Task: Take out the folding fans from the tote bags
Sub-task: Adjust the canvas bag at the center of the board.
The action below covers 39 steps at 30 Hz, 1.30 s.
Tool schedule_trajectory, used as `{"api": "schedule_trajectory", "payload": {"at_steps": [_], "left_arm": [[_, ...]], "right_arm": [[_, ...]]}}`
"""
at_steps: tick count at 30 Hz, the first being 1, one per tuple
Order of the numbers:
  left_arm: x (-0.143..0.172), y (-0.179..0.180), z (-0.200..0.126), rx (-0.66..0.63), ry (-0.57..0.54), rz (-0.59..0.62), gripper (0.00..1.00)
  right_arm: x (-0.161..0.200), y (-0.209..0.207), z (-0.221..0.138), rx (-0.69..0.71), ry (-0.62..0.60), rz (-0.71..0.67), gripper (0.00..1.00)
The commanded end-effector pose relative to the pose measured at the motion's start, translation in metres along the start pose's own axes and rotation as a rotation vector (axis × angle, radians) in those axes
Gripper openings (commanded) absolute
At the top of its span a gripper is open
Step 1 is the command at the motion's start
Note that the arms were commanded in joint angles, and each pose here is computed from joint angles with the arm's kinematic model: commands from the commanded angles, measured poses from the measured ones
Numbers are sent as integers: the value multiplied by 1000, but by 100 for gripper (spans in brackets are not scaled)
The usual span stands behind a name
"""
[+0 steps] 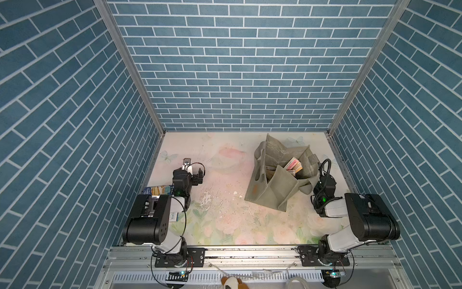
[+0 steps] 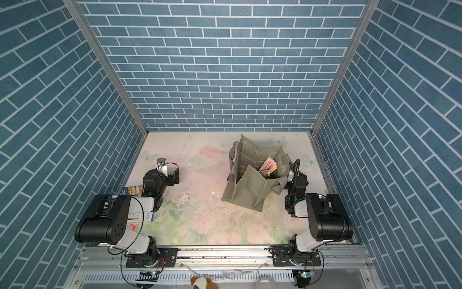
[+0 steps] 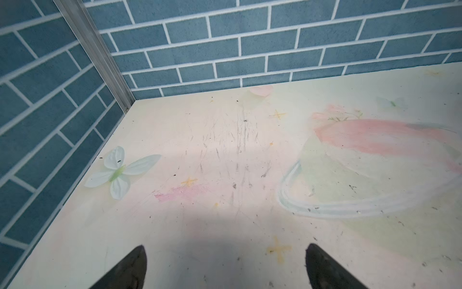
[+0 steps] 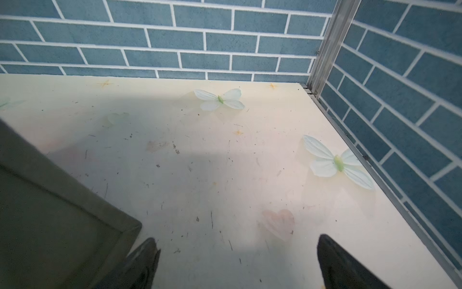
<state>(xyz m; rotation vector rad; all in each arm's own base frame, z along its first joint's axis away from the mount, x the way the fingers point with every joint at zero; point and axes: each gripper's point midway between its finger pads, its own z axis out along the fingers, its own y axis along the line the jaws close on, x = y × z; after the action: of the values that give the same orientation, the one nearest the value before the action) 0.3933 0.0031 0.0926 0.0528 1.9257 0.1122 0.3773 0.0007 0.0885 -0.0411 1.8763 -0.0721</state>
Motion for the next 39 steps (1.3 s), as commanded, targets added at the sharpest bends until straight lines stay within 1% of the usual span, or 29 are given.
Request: {"api": "schedule_trajectory", "payload": {"at_steps": [1,6,11,16,17,19,27,30,32,34,35,36,37,38,39], "left_arm": [[-1,1,2,-7,4,-5,100],[-2,1,2,-8,3,-5,100],[-1,1,2,-7,5,-4,100],[-2,1,2,-8,5,-5,100],[-2,1,3,-8,4,-4,100],[-2,1,3,-7,5,-5,100],[-2,1,2,-6,5,-4,99],[-2,4,1,-25,2,-6,99],[-12,10,-6,-62,-20,-18,100],[-26,16,-16,-88,-5,-25,100],[-36,19,-21,-100,14,-39,99],[-45,25,-27,-126,38,-85,100],[-52,29,-33,-146,48,-161,100],[-57,27,-37,-129,67,-220,100],[-64,19,-41,-81,60,-241,100]], "right_arm": [[-7,-2,4,-5,-4,-14,99],[-5,-5,9,1,28,1,99],[-4,-8,15,-25,63,34,99],[-5,-9,16,-30,64,42,99],[-4,-10,16,-23,67,46,99],[-3,-21,19,36,83,74,99],[-3,-25,18,53,81,81,99],[-7,-52,7,211,51,143,99],[-8,-54,3,219,37,146,98],[-9,-55,2,226,32,146,96],[-9,-55,0,226,22,149,96],[-10,-55,-1,228,14,150,96],[-10,-55,-2,228,12,151,96],[-12,-56,-3,230,5,147,97],[-16,-61,-5,269,3,148,98]]}}
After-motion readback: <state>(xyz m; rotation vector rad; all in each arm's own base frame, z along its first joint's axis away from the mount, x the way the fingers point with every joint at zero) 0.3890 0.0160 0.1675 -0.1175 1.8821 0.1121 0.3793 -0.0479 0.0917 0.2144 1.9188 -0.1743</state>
